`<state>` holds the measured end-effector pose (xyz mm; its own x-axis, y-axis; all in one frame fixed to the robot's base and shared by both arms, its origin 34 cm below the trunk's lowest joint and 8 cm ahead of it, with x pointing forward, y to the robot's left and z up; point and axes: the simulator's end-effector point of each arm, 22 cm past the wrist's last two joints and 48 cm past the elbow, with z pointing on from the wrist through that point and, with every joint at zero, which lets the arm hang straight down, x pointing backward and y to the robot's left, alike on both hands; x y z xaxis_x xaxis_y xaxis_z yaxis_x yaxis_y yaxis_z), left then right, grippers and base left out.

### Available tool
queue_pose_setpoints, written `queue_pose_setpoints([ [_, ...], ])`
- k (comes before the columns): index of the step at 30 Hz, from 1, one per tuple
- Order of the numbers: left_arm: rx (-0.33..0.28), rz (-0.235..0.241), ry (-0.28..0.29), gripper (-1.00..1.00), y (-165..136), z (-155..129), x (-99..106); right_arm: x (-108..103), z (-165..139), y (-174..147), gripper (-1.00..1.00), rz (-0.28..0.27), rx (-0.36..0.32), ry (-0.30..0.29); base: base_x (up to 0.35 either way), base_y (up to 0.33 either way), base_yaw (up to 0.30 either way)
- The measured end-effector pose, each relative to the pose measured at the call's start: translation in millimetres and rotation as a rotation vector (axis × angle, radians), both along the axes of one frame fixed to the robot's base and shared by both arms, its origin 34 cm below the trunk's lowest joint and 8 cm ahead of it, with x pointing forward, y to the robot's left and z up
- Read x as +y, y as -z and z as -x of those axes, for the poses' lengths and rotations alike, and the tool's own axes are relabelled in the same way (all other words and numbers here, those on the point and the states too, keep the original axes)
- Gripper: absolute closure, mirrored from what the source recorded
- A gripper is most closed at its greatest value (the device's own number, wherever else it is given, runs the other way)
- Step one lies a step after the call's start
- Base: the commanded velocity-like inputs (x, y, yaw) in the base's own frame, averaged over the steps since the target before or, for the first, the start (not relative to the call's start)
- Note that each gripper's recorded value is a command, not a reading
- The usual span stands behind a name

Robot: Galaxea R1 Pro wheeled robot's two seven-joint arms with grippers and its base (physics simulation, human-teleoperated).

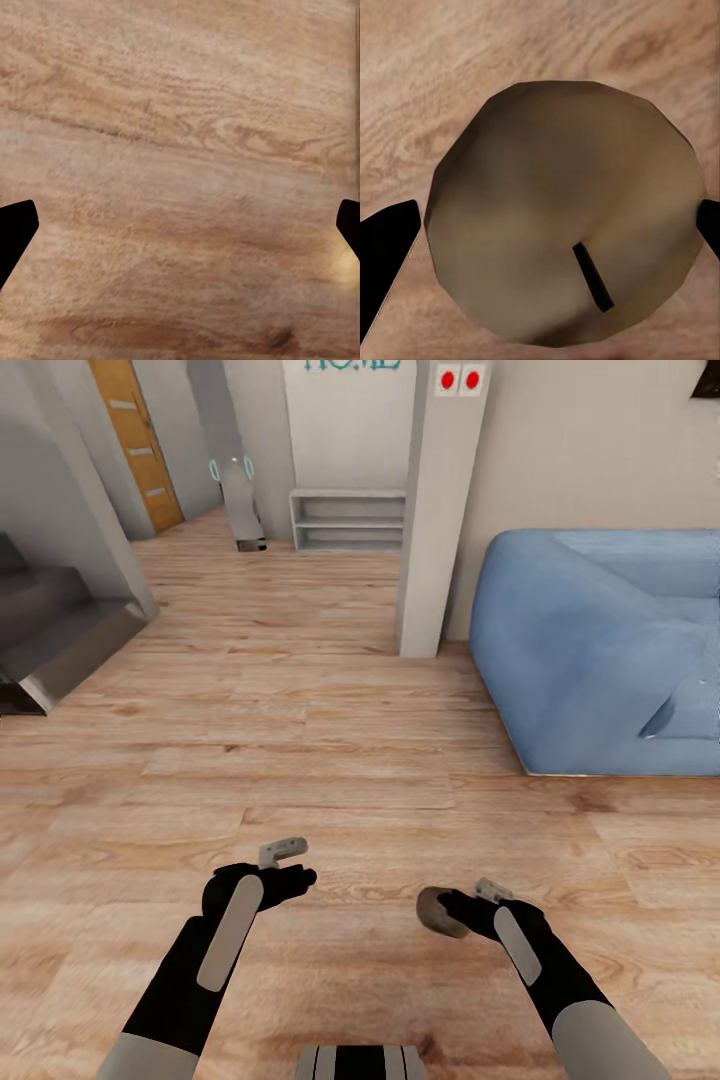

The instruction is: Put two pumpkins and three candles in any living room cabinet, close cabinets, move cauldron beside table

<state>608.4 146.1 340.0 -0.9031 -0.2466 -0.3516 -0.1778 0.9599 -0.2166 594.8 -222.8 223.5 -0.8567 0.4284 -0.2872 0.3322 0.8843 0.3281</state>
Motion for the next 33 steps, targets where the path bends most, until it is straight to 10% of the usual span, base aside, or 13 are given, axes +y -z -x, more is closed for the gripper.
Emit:
queue_pose_setpoints([
  [33, -0.099, -0.003, -0.064, -1.00, -57.2, -16.3, 23.5, 47.5, -35.7, -75.3, 1.00, 0.015, -0.146, -0.127, 0.000, 0.000, 0.167],
])
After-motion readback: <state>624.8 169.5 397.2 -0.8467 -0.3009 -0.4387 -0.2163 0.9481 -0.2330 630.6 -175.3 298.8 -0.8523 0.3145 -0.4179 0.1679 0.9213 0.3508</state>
